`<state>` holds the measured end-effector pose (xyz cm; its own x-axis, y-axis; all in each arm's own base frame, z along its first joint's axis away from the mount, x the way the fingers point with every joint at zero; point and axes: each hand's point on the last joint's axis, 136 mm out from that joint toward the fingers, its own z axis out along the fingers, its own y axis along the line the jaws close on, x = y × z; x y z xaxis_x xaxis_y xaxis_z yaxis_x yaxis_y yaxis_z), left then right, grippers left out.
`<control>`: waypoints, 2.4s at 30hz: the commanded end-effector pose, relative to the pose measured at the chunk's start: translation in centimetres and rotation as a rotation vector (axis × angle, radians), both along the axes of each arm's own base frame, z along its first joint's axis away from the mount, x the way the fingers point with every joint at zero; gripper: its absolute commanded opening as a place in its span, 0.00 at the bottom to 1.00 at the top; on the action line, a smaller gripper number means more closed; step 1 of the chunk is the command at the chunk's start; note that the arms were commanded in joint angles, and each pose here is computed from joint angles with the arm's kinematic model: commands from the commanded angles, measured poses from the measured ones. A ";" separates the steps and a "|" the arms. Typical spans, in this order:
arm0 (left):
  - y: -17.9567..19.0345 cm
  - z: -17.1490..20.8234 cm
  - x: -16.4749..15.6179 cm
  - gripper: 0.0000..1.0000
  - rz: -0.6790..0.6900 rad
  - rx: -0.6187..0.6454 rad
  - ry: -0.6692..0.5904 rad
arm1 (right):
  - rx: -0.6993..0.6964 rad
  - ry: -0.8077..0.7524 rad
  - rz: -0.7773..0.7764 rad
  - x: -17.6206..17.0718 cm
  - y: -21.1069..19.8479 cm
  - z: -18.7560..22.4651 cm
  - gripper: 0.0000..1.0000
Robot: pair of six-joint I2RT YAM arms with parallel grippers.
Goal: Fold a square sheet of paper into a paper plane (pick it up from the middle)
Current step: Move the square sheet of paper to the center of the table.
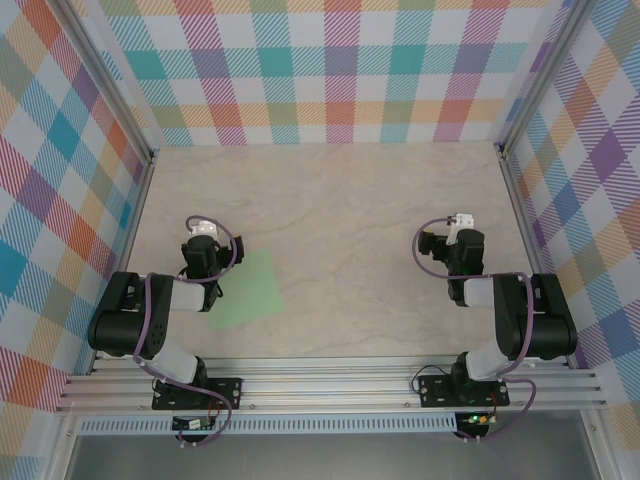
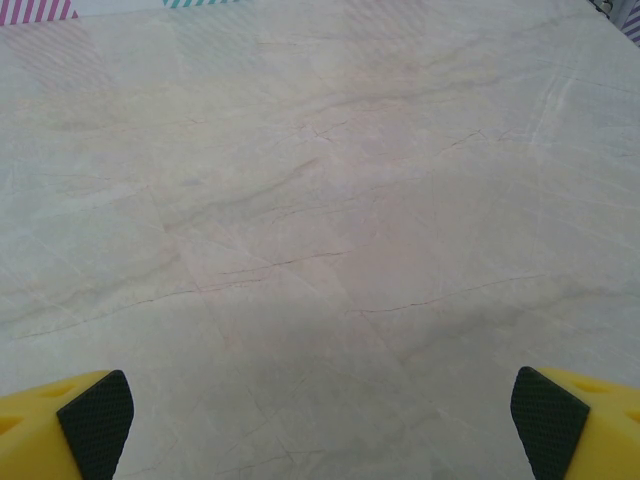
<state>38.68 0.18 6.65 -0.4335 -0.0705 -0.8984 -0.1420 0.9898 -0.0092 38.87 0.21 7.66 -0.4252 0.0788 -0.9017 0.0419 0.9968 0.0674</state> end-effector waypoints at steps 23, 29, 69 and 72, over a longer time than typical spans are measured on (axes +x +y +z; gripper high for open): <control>-0.5 1.4 0.9 1.00 -0.016 -0.015 -0.049 | 0.008 -0.060 -0.005 0.8 0.1 1.6 1.00; -0.5 1.4 0.9 1.00 -0.015 -0.014 -0.048 | 0.008 -0.059 -0.005 0.7 0.1 1.5 1.00; -5.8 7.6 -7.5 1.00 0.029 -0.699 0.309 | 0.595 0.497 0.007 -9.0 6.3 6.6 1.00; -6.5 6.1 -9.6 1.00 0.061 -0.778 0.374 | 0.697 0.592 0.110 -10.0 8.8 6.2 1.00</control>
